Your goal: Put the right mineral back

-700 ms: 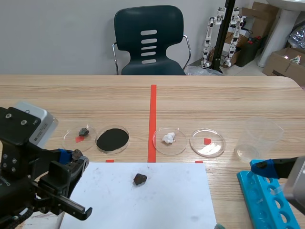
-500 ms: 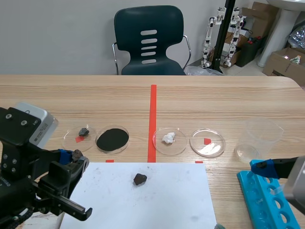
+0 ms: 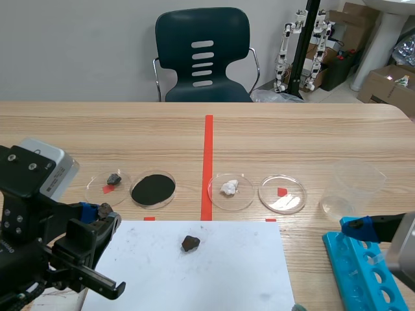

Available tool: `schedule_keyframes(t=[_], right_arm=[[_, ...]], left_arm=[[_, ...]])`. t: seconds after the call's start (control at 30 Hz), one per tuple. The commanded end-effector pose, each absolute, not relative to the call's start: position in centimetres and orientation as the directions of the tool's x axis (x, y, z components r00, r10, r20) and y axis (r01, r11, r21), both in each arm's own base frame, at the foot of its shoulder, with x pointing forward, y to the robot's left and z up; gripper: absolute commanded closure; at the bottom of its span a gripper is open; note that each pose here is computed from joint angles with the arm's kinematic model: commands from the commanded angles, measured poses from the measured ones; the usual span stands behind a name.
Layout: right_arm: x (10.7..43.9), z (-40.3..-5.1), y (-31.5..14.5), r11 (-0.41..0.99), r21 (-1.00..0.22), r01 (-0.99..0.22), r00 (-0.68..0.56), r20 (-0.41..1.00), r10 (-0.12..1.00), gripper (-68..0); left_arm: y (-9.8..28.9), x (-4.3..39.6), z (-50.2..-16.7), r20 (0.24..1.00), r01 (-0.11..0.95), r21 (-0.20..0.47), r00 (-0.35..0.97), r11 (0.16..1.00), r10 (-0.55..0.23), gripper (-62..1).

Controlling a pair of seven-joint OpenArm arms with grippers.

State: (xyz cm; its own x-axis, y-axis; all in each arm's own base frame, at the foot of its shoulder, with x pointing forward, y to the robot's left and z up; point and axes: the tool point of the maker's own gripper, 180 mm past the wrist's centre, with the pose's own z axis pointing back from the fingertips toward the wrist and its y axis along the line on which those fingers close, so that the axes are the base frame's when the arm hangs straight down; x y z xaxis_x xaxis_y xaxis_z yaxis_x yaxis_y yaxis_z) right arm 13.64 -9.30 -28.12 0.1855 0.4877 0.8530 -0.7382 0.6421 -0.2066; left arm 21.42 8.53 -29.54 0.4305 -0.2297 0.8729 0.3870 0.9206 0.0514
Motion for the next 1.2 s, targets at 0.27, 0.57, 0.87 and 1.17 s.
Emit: schedule_keyframes(t=[0.27, 0.57, 0.87, 1.17], right_arm=[[14.2, -27.1, -8.9, 0.646, -0.217, -0.732, 0.155, 0.870, 0.467, -60.8], [14.2, -27.1, -8.9, 0.646, -0.217, -0.732, 0.155, 0.870, 0.467, -60.8], [14.2, -27.1, -8.9, 0.646, -0.217, -0.732, 0.155, 0.870, 0.467, -60.8], [14.2, -27.1, -8.9, 0.646, -0.217, -0.732, 0.155, 0.870, 0.467, -60.8]], left_arm=[[8.1, 21.8, -28.4, 0.891, 0.388, 0.047, 0.400, 0.920, -0.214, -8.5], [8.1, 21.9, -28.5, 0.889, 0.387, 0.046, 0.405, 0.921, -0.215, -8.5], [7.4, 22.5, -29.8, 0.824, 0.411, 0.038, 0.503, 0.911, -0.261, -8.5], [3.9, 24.0, -30.0, 0.779, 0.446, -0.026, 0.570, 0.894, -0.262, -8.5]])
